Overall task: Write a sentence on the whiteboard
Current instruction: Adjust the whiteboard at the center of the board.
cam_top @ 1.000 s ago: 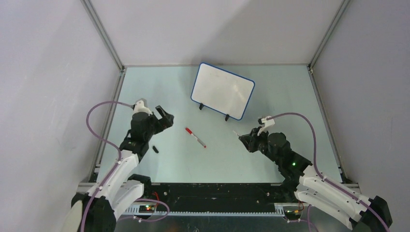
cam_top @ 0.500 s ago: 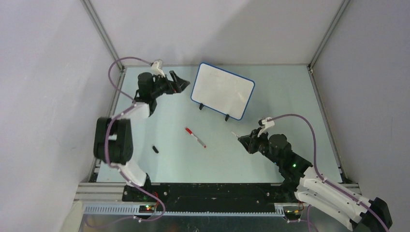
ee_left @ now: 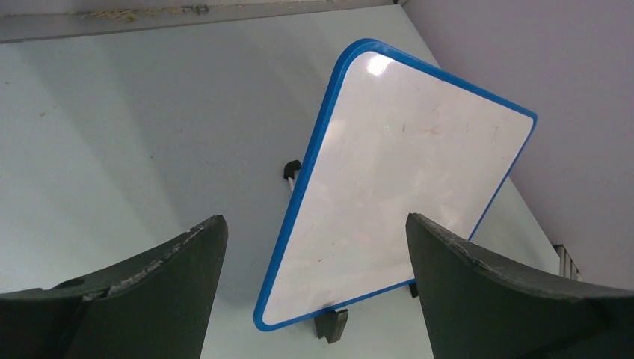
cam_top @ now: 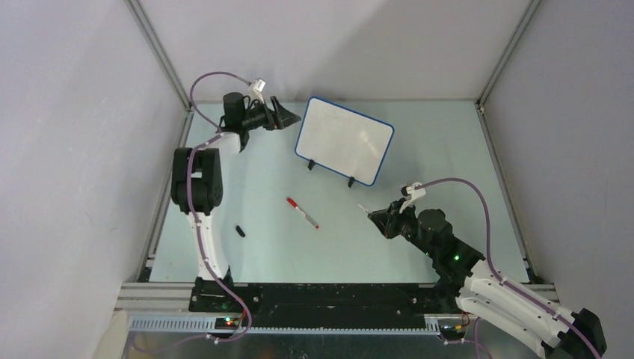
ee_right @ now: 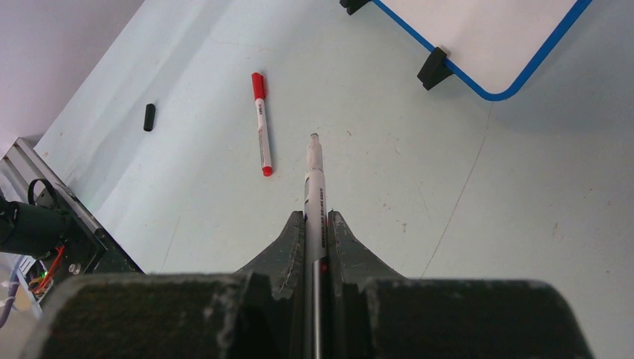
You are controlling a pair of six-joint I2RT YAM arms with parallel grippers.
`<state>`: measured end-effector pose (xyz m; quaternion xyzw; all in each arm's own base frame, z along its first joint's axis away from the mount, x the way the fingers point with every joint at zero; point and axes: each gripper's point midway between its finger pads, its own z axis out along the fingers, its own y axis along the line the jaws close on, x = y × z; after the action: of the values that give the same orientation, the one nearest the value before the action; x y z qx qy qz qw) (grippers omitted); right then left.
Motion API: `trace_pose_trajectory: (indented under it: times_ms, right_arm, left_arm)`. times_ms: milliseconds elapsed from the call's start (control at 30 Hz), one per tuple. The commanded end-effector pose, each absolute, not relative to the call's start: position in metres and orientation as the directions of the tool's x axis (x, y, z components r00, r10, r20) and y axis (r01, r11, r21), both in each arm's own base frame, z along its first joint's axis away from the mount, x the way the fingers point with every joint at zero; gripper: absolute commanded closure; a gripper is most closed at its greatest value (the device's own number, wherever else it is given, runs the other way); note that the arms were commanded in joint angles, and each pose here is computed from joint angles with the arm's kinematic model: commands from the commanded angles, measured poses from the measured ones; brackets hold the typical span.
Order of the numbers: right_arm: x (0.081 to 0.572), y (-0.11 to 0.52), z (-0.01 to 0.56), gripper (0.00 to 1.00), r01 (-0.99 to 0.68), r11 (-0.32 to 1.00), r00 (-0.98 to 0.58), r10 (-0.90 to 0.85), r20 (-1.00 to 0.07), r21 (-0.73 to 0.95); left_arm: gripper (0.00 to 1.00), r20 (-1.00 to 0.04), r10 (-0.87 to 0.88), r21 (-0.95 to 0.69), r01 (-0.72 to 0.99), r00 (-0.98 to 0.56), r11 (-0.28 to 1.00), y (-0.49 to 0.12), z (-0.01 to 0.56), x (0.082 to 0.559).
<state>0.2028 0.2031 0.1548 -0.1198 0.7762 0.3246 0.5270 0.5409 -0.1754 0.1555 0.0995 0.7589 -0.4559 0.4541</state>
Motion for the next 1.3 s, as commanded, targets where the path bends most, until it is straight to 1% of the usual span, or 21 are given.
trace_pose_trajectory:
  times_ms: [0, 33, 67, 100, 467, 600, 633, 667, 700, 733, 800, 900, 1000, 1267]
  right_arm:
    - [0.206, 0.205, 0.17, 1.0, -0.55, 0.746, -0.369, 0.186, -0.911, 0.375]
    - [0.207, 0.204, 0.171, 1.0, -0.549, 0.747, -0.366, 0.188, -0.912, 0.374]
    - [0.207, 0.204, 0.171, 1.0, -0.548, 0.747, -0.367, 0.189, -0.911, 0.376]
    - [0.207, 0.205, 0.171, 1.0, -0.549, 0.747, -0.367, 0.189, -0.911, 0.376]
    - [0.206, 0.205, 0.171, 1.0, -0.552, 0.744, -0.37, 0.188, -0.91, 0.378]
    - [0.206, 0.205, 0.169, 1.0, -0.552, 0.743, -0.374, 0.184, -0.909, 0.378]
    - [0.206, 0.205, 0.169, 1.0, -0.551, 0.744, -0.375, 0.184, -0.909, 0.378]
    - [0.206, 0.205, 0.169, 1.0, -0.553, 0.742, -0.377, 0.182, -0.908, 0.378]
    - [0.206, 0.206, 0.168, 1.0, -0.554, 0.742, -0.378, 0.181, -0.908, 0.378]
    - [0.206, 0.206, 0.168, 1.0, -0.554, 0.741, -0.379, 0.182, -0.907, 0.38]
    - [0.205, 0.207, 0.168, 1.0, -0.558, 0.737, -0.38, 0.181, -0.907, 0.381]
    - [0.204, 0.208, 0.168, 1.0, -0.563, 0.733, -0.384, 0.178, -0.906, 0.382]
    - [0.204, 0.208, 0.168, 1.0, -0.565, 0.731, -0.385, 0.176, -0.906, 0.382]
    - [0.204, 0.209, 0.167, 1.0, -0.566, 0.732, -0.387, 0.171, -0.906, 0.38]
  left_arm:
    - [0.07, -0.794, -0.224, -0.591, 0.63, -0.566, 0.503, -0.188, 0.163, 0.543]
    - [0.09, -0.771, -0.215, -0.613, 0.606, -0.6, 0.507, -0.189, 0.152, 0.543]
    - [0.09, -0.782, -0.201, -0.598, 0.621, -0.59, 0.506, -0.192, 0.155, 0.546]
    - [0.1, -0.766, -0.192, -0.612, 0.607, -0.613, 0.507, -0.193, 0.146, 0.545]
    - [0.18, -0.752, -0.15, -0.623, 0.618, -0.642, 0.479, -0.212, 0.135, 0.538]
    - [0.26, -0.747, -0.135, -0.635, 0.638, -0.651, 0.436, -0.22, 0.137, 0.526]
    - [0.28, -0.726, -0.14, -0.658, 0.621, -0.673, 0.426, -0.221, 0.131, 0.519]
    - [0.31, -0.747, -0.142, -0.643, 0.652, -0.649, 0.403, -0.223, 0.139, 0.516]
    - [0.32, -0.723, -0.151, -0.671, 0.631, -0.675, 0.39, -0.224, 0.132, 0.508]
    - [0.35, -0.728, -0.153, -0.669, 0.641, -0.669, 0.377, -0.225, 0.131, 0.502]
    - [0.38, -0.728, -0.167, -0.671, 0.64, -0.665, 0.375, -0.224, 0.13, 0.494]
    - [0.38, -0.742, -0.172, -0.653, 0.643, -0.648, 0.4, -0.22, 0.131, 0.485]
    - [0.39, -0.734, -0.175, -0.66, 0.629, -0.656, 0.41, -0.217, 0.123, 0.475]
    - [0.47, -0.755, -0.191, -0.644, 0.654, -0.628, 0.397, -0.218, 0.128, 0.446]
